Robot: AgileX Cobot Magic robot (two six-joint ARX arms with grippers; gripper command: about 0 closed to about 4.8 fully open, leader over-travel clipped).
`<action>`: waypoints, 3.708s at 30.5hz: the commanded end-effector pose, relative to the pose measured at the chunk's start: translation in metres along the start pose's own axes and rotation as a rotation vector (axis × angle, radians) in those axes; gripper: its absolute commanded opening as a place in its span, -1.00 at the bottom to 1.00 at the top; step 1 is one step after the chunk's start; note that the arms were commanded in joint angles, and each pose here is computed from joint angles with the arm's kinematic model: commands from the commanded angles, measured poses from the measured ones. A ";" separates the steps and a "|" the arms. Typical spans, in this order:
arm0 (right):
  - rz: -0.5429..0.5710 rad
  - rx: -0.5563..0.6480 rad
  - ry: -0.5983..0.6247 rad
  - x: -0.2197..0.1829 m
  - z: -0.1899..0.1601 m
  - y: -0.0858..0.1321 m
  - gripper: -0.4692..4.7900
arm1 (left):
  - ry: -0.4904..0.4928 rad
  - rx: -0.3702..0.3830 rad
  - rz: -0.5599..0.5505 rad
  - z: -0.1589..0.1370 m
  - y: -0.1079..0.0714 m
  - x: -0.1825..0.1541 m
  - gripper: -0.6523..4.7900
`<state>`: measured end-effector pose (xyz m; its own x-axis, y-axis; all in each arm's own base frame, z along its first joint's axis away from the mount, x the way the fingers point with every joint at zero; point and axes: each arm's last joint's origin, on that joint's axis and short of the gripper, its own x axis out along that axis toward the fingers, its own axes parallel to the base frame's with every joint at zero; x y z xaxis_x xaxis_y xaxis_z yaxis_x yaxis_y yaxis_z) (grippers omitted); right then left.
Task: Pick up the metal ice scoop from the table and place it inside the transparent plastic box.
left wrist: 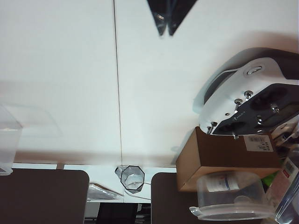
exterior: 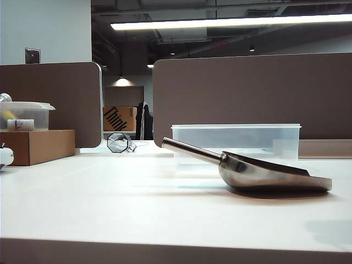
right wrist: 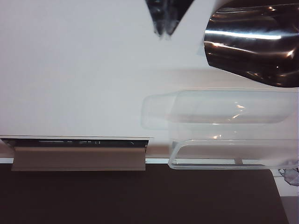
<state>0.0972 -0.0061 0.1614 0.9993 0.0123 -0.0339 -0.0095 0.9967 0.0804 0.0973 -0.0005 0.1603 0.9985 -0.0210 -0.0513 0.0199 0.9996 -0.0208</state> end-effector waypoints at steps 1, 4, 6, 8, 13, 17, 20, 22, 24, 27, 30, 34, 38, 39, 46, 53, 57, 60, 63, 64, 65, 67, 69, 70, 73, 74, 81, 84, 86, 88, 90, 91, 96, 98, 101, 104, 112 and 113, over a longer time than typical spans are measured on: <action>0.002 -0.003 -0.011 0.000 0.001 0.000 -0.82 | -0.012 -0.078 -0.007 0.001 0.000 0.000 -0.78; 0.002 -0.003 -0.011 0.000 0.001 0.000 -0.82 | -0.026 -0.149 -0.012 0.002 0.000 0.000 -0.78; 0.002 -0.003 -0.011 0.000 0.001 0.000 -0.82 | -0.042 -0.164 -0.013 0.004 0.000 0.000 -0.78; 0.002 -0.003 -0.010 0.000 0.001 0.000 -0.82 | -0.051 -0.163 -0.014 0.005 0.000 0.000 -0.78; 0.003 -0.003 -0.010 0.000 0.001 0.000 -0.82 | -0.049 -0.163 -0.014 0.005 0.000 0.000 -0.78; 0.033 -0.002 0.010 0.001 0.000 0.003 -0.82 | -0.053 -0.157 -0.183 0.007 -0.005 -0.001 -0.78; 0.111 -0.004 0.047 0.003 -0.003 0.011 -0.82 | -0.077 -0.168 -0.449 0.012 -0.013 -0.003 -0.78; 0.187 -0.007 0.078 0.004 -0.006 0.019 -0.82 | -0.083 -0.242 -0.540 0.017 -0.015 -0.005 -0.78; 0.273 -0.015 0.113 0.004 -0.009 0.028 -0.82 | -0.086 -0.286 -0.596 0.024 -0.018 -0.008 -0.78; 0.394 -0.029 0.171 0.003 -0.014 0.040 -0.82 | -0.107 -0.280 -0.658 0.039 -0.023 -0.013 -0.78; 0.499 -0.048 0.233 0.001 -0.020 0.052 -0.82 | -0.120 -0.249 -0.741 0.069 -0.032 -0.011 -0.78; 0.512 -0.054 0.256 0.001 -0.022 0.053 -0.82 | 0.002 -0.115 -0.833 0.111 -0.055 0.027 -0.09; 0.512 -0.054 0.255 0.001 -0.022 0.053 -0.82 | 0.198 -0.147 -0.912 0.128 -0.093 0.083 0.46; 0.512 -0.053 0.255 0.001 -0.022 0.053 -0.82 | 0.238 -0.160 -0.924 0.128 -0.101 0.094 0.63; 0.512 -0.054 0.255 0.001 -0.022 0.053 -0.82 | 0.666 -0.370 -0.867 0.081 -0.156 0.182 1.00; 0.512 -0.053 0.254 0.001 -0.022 0.053 -0.82 | 0.821 -0.549 -0.756 0.056 -0.162 0.193 1.00; 0.512 -0.054 0.254 0.001 -0.022 0.053 -0.82 | 0.804 -0.616 -0.715 0.060 -0.163 0.195 1.00; 0.512 -0.054 0.254 0.001 -0.022 0.053 -0.82 | 0.818 -0.657 -0.643 0.057 -0.171 0.190 1.00; 0.512 -0.054 0.254 0.001 -0.022 0.053 -0.82 | 0.823 -0.658 -0.570 0.054 -0.182 0.184 1.00; 0.512 -0.054 0.254 0.001 -0.022 0.053 -0.82 | 0.823 -0.676 -0.544 0.054 -0.186 0.181 1.00; 0.512 -0.054 0.254 0.001 -0.022 0.053 -0.82 | 0.819 -0.691 -0.529 0.054 -0.190 0.179 1.00; 0.512 -0.054 0.254 0.001 -0.022 0.053 -0.82 | 0.789 -0.703 -0.517 0.055 -0.201 0.174 1.00; 0.512 -0.053 0.254 0.001 -0.022 0.053 -0.82 | 0.773 -0.710 -0.505 0.056 -0.211 0.167 1.00; 0.512 -0.053 0.254 0.001 -0.022 0.053 -0.82 | 0.776 -0.717 -0.498 0.056 -0.214 0.165 1.00; 0.511 -0.053 0.254 0.001 -0.022 0.053 -0.82 | 0.764 -0.740 -0.417 0.050 -0.224 0.157 1.00; 0.510 -0.054 0.254 0.001 -0.022 0.053 -0.82 | 0.752 -0.756 -0.416 0.049 -0.227 0.157 1.00; 0.507 -0.054 0.253 0.001 -0.022 0.053 -0.82 | 0.707 -0.889 -0.399 0.041 -0.236 0.166 1.00; 0.510 -0.053 0.254 0.001 -0.022 0.053 -0.82 | 0.760 -0.929 -0.335 0.021 -0.239 0.171 1.00; 0.508 -0.054 0.253 0.001 -0.022 0.053 -0.82 | 0.761 -0.977 -0.329 0.010 -0.243 0.176 1.00; 0.509 -0.054 0.254 0.001 -0.022 0.053 -0.82 | 0.727 -1.015 -0.363 0.006 -0.248 0.179 1.00; 0.506 -0.053 0.253 0.001 -0.022 0.053 -0.82 | 0.678 -1.032 -0.367 0.008 -0.248 0.181 1.00; 0.504 -0.053 0.253 0.001 -0.022 0.053 -0.82 | 0.669 -1.033 -0.359 0.008 -0.248 0.181 1.00; 0.477 -0.049 0.251 0.003 -0.021 0.050 -0.82 | 0.662 -1.053 -0.317 0.001 -0.247 0.185 1.00; 0.478 -0.049 0.251 0.003 -0.021 0.050 -0.82 | 0.651 -1.079 -0.320 -0.003 -0.249 0.187 1.00; 0.478 -0.049 0.251 0.003 -0.021 0.050 -0.82 | 0.645 -1.087 -0.327 -0.008 -0.250 0.189 0.87; 0.477 -0.049 0.251 0.003 -0.021 0.050 -0.82 | 0.635 -1.088 -0.332 -0.008 -0.250 0.190 0.39; 0.478 -0.049 0.251 0.003 -0.021 0.050 -0.82 | 0.602 -1.100 -0.330 -0.006 -0.250 0.190 -0.23; 0.478 -0.049 0.251 0.003 -0.021 0.050 -0.82 | 0.602 -1.099 -0.330 -0.006 -0.250 0.190 -0.24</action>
<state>0.0982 0.0453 0.1422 0.8406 0.4749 -0.2604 -0.4652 0.8793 0.1018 0.2818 -0.2542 0.1475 0.7617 -0.5547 -0.3349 -0.0932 0.4177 -0.9038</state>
